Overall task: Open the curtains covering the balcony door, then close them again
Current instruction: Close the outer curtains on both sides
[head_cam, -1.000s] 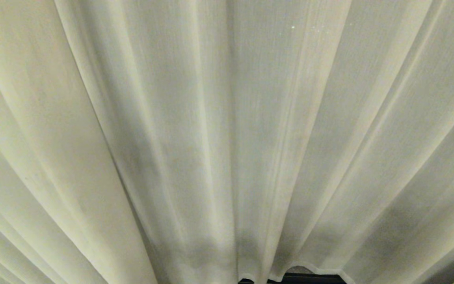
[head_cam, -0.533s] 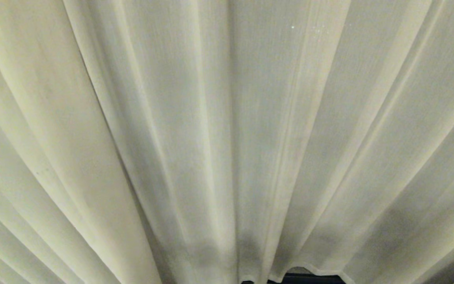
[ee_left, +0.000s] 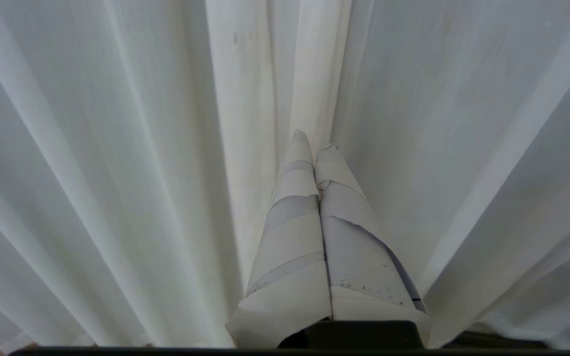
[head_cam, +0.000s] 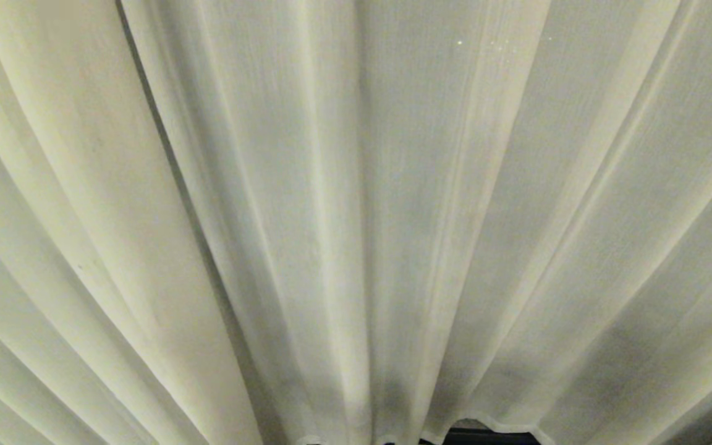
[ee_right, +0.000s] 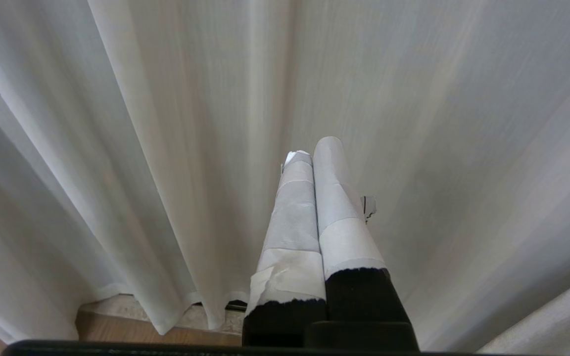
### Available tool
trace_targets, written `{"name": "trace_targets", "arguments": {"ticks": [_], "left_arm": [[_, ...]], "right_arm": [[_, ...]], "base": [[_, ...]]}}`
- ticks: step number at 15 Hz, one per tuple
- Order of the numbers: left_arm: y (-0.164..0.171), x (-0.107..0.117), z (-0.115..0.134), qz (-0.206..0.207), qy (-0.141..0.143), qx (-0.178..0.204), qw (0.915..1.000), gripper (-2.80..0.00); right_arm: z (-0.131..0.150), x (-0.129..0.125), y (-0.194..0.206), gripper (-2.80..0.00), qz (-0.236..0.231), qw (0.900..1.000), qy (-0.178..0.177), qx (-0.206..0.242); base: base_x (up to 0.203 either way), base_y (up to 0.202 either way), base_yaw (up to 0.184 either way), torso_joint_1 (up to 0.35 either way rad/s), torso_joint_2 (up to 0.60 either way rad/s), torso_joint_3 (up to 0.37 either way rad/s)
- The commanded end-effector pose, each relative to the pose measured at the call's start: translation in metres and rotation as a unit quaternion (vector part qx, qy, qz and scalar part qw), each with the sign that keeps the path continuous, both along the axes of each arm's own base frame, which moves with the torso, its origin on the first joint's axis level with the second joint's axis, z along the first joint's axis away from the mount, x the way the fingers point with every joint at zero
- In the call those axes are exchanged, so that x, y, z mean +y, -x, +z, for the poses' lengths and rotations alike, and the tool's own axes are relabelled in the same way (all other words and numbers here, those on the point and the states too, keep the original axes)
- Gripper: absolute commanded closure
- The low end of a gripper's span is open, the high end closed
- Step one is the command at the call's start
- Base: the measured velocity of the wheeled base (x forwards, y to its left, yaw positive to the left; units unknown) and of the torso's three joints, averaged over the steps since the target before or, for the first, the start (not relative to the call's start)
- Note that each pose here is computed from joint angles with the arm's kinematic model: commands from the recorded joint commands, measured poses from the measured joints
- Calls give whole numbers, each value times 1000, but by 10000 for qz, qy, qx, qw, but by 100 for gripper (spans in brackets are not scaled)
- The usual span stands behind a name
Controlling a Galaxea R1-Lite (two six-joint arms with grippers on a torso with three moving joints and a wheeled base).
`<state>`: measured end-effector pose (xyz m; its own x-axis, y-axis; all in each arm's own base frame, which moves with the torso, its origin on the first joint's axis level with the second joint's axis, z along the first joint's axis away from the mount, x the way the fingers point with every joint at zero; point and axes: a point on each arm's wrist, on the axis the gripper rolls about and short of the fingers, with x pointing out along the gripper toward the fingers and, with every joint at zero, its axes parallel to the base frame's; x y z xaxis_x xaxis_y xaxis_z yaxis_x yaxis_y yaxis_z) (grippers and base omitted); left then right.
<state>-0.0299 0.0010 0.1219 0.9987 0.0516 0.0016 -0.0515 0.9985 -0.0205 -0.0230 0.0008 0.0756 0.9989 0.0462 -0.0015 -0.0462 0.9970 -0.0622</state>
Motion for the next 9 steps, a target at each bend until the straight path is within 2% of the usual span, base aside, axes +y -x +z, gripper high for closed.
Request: {"name": "trace_targets", "arguments": {"ticks": [1,2,9], "left_arm": [[-2,0,-36,-87,-268,56,9996,0],[-6,-1,-46,-203,-358,145,9990,0],[-7,-1,-46,-226,-272,-15,9994,0]], "right_arm": [[0,0,0,0,7,10000,3,8],[0,0,0,0,7,10000,-4,8],[0,0,0,0,7,10000,3,8]], "base": [[0,0,0,0,0,0],[0,0,0,0,0,0],[0,0,0,0,0,0]]}}
